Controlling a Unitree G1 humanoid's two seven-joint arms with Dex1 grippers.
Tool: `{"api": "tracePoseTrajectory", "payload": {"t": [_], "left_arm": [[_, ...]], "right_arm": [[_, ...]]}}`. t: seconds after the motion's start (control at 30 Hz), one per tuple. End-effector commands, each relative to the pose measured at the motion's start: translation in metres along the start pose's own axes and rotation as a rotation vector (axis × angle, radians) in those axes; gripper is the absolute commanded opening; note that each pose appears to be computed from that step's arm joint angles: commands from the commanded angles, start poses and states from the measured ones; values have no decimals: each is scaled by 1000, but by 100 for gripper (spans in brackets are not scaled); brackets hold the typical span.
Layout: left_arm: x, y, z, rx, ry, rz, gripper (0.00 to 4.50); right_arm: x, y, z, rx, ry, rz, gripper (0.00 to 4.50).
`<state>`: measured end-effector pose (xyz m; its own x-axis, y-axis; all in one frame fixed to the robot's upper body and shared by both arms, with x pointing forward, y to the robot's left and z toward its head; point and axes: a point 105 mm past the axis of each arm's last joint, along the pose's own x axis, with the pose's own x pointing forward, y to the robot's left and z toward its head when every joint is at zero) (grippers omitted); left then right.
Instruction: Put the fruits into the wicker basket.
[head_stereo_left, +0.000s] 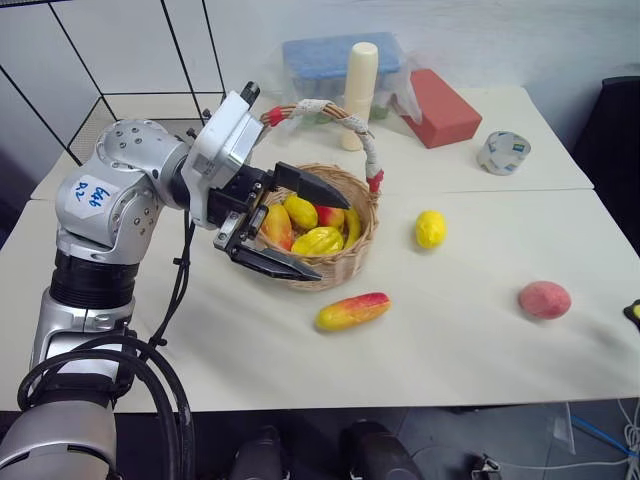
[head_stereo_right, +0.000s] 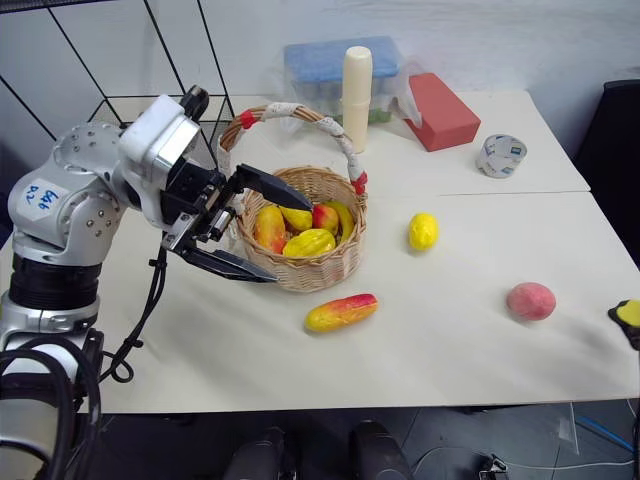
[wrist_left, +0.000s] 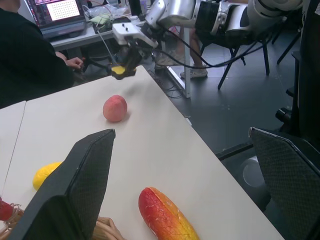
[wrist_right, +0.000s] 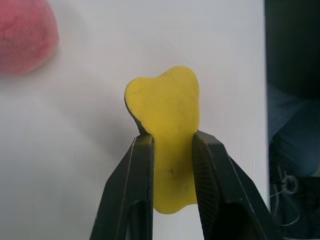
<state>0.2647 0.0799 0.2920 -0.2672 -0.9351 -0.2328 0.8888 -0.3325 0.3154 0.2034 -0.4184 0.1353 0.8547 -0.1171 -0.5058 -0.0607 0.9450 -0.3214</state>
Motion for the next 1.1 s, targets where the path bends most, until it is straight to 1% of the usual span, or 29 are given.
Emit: {"api": "tracePoseTrajectory", "payload": {"t": [0.03,0.07,0.13,0.3,0.33,0.4,0.5,0.6,0.67,0.73,0.8,0.9,0.97,1.03,1.1], "left_arm": [[-5,0,7,34,11,11,450],[-6,-1,7,32,12,15,450],[-8,-1,6,28,16,28,450],[-12,-4,3,15,22,61,450],[-12,-5,2,13,23,66,450],[-14,-5,1,7,25,80,450],[-19,-6,-3,-2,40,102,450],[-25,-7,-9,-15,70,122,450],[-33,-9,-15,-29,101,139,450],[-40,-10,-20,-42,135,152,450],[-44,-11,-23,-49,155,156,450],[-54,-17,-31,-52,228,160,450],[-54,-16,-29,-41,228,174,450],[-53,-21,-25,-46,224,164,450],[-55,-26,-26,-56,236,154,450]], "right_arm": [[1,-3,-1,-1,15,-16,177],[0,-6,-1,1,19,-22,202],[-3,-11,2,4,15,-31,272],[-19,-24,25,15,-47,-25,427],[-23,-25,31,2,-62,-19,449],[-34,-22,51,-30,-124,42,449],[-50,2,88,-111,-228,207,449],[-59,37,111,-206,-268,386,449],[-64,77,127,-304,-296,577,449],[-68,113,139,-391,-319,730,449],[-67,133,148,-440,-343,802,449],[-60,188,162,-589,-426,970,449],[-57,202,170,-626,-471,1006,449],[-58,210,178,-603,-500,1060,449],[-50,222,176,-615,-492,1086,449]]}}
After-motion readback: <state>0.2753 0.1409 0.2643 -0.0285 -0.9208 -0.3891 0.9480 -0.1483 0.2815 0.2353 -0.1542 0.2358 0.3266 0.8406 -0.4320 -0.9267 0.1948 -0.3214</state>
